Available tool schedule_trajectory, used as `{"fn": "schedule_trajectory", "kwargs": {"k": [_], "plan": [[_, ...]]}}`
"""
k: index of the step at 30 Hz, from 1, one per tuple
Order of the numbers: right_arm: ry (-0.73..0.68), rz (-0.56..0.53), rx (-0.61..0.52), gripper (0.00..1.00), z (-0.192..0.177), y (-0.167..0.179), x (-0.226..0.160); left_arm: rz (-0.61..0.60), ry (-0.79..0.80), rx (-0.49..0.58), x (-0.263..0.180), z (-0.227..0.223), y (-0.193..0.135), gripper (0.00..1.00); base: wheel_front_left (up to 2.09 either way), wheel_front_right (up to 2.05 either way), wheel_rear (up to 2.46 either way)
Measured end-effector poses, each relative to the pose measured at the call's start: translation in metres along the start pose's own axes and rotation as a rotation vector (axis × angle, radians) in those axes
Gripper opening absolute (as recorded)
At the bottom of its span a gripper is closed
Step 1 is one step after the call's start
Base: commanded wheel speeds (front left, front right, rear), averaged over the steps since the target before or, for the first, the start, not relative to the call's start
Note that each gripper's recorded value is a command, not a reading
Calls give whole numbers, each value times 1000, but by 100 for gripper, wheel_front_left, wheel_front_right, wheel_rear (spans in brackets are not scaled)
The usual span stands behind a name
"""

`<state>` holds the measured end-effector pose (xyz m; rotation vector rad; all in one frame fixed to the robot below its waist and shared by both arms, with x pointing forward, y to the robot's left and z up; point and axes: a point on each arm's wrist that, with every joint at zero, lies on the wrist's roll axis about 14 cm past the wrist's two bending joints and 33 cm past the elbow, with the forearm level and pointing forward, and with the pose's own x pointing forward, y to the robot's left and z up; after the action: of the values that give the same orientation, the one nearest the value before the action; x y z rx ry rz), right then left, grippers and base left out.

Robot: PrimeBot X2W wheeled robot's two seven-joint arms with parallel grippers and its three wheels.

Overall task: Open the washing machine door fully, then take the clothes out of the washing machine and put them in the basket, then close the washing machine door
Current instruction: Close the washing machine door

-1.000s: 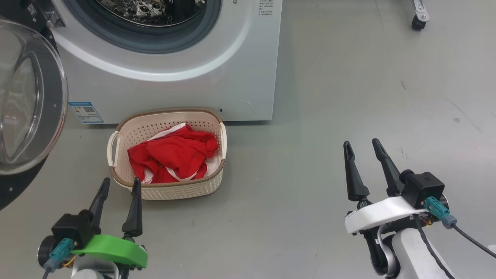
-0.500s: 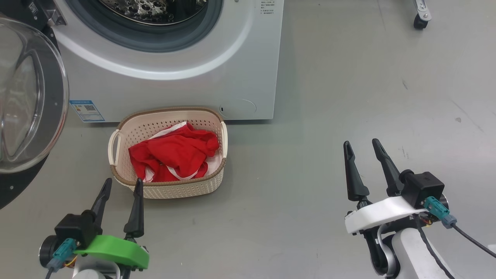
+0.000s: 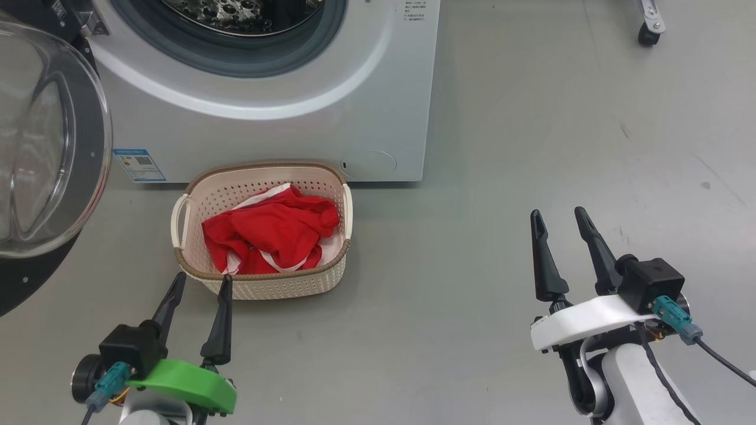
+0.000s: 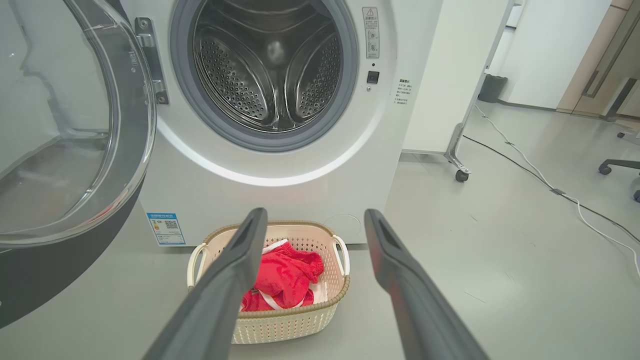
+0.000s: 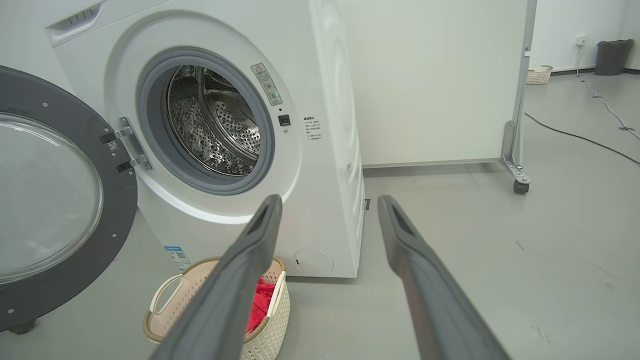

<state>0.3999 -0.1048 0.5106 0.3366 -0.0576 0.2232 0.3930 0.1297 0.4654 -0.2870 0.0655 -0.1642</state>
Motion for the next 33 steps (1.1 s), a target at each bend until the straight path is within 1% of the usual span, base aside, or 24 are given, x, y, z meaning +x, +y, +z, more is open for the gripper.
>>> {"fn": "schedule_trajectory", "kwargs": {"k": [6, 12, 21, 33], "plan": [[15, 32, -7, 100, -6, 7, 6, 22, 5, 4, -5, -1, 7, 100, 0, 0, 0], [44, 90, -4, 100, -17, 24, 16, 88, -9, 11, -14, 4, 26, 100, 0, 0, 0], [94, 224, 13, 100, -38, 65, 30, 228, -30, 21, -41, 12, 64, 100, 0, 0, 0], [149, 400, 44, 100, -61, 126, 40, 396, -75, 29, -86, 27, 103, 100, 0, 0, 0]]}}
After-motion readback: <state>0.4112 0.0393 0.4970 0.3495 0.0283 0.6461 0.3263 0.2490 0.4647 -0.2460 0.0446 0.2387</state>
